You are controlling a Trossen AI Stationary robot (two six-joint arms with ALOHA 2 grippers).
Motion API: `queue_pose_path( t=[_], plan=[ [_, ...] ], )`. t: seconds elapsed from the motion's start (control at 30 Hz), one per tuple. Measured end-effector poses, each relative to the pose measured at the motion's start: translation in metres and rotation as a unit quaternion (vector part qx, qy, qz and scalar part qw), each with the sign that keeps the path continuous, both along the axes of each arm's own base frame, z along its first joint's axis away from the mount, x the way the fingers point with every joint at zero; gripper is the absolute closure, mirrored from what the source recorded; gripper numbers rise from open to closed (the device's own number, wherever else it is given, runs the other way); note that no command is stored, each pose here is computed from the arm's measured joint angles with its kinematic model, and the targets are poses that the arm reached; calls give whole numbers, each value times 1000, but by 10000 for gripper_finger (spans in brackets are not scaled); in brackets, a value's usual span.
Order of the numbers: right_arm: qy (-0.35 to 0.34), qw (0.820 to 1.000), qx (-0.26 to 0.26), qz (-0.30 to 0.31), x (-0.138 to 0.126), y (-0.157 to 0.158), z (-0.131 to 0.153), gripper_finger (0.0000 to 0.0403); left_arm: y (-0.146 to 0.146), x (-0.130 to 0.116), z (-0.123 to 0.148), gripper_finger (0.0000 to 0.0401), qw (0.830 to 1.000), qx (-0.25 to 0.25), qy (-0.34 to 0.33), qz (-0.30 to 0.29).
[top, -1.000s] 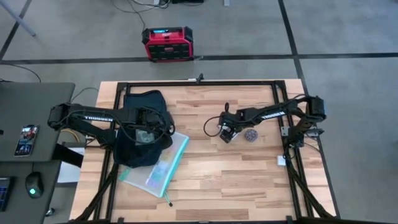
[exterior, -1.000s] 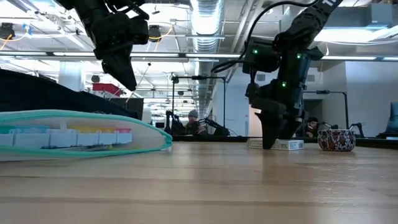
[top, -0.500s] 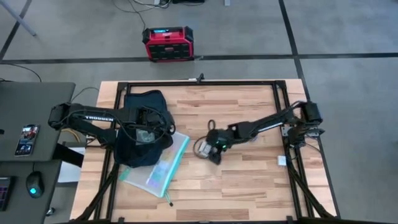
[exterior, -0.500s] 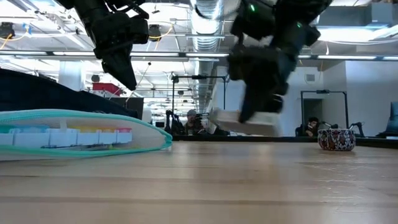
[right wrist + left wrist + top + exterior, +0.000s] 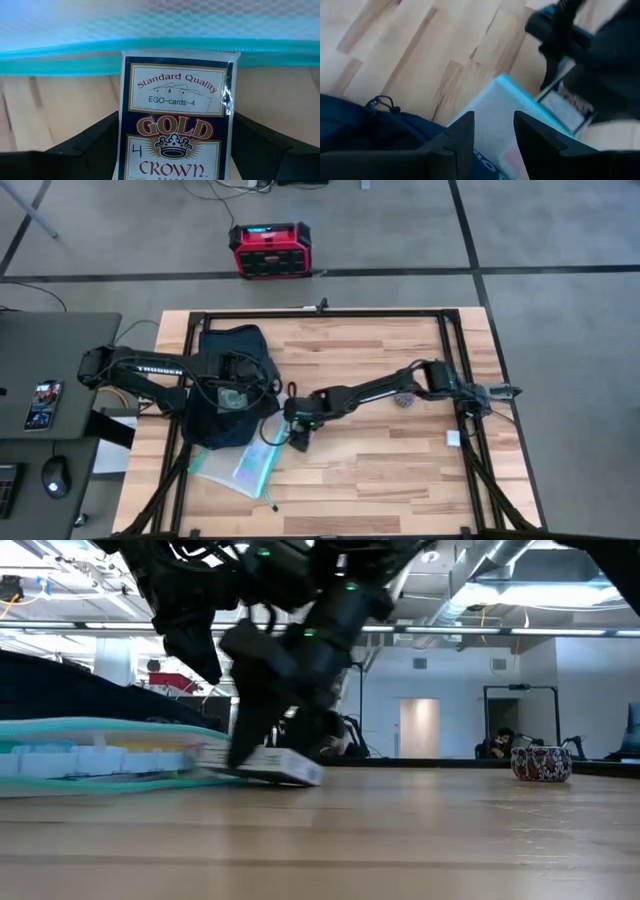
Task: Unpack backpack
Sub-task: Put the game card into the zip bag
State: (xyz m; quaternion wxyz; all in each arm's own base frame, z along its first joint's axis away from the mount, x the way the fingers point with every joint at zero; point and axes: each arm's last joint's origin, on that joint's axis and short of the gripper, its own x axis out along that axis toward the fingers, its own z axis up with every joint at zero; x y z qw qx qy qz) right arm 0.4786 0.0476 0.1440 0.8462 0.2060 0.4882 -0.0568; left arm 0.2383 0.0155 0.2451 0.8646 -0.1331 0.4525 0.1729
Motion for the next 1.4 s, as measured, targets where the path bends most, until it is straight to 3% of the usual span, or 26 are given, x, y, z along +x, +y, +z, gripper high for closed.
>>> queue_pose_path(
  t=[0.23, 0.43, 0.6, 0.77, 0.87, 1.03, 1.23, 1.4],
  plan=[
    [-35, 999, 19, -3, 28, -13, -2, 108, -4, -5, -2, 276, 998, -57, 23, -26],
    [-122, 992, 27, -2, 44, -13, 7, 108, -5, -12, 10, 276, 996, -67, 46, -42],
    [-180, 983, 19, -25, 52, -20, 16, 24, -6, -23, 18, 276, 995, -59, 54, -59],
    [-184, 982, 22, -31, 53, -22, 18, 98, -6, -27, 22, 276, 996, -53, 46, -59],
    [-157, 987, 14, -25, 49, -23, 16, 125, -6, -27, 22, 276, 996, -52, 50, -59],
    [-50, 999, -12, 3, 26, -21, 26, 140, -6, -27, 22, 276, 996, -51, 51, -58],
    [75, 997, -23, 28, 0, -6, 23, 168, -6, -28, 21, 276, 995, -49, 55, -62],
    [91, 993, -53, 46, -4, 13, 11, 204, -6, -27, 21, 276, 995, -47, 54, -65]
  ],
)
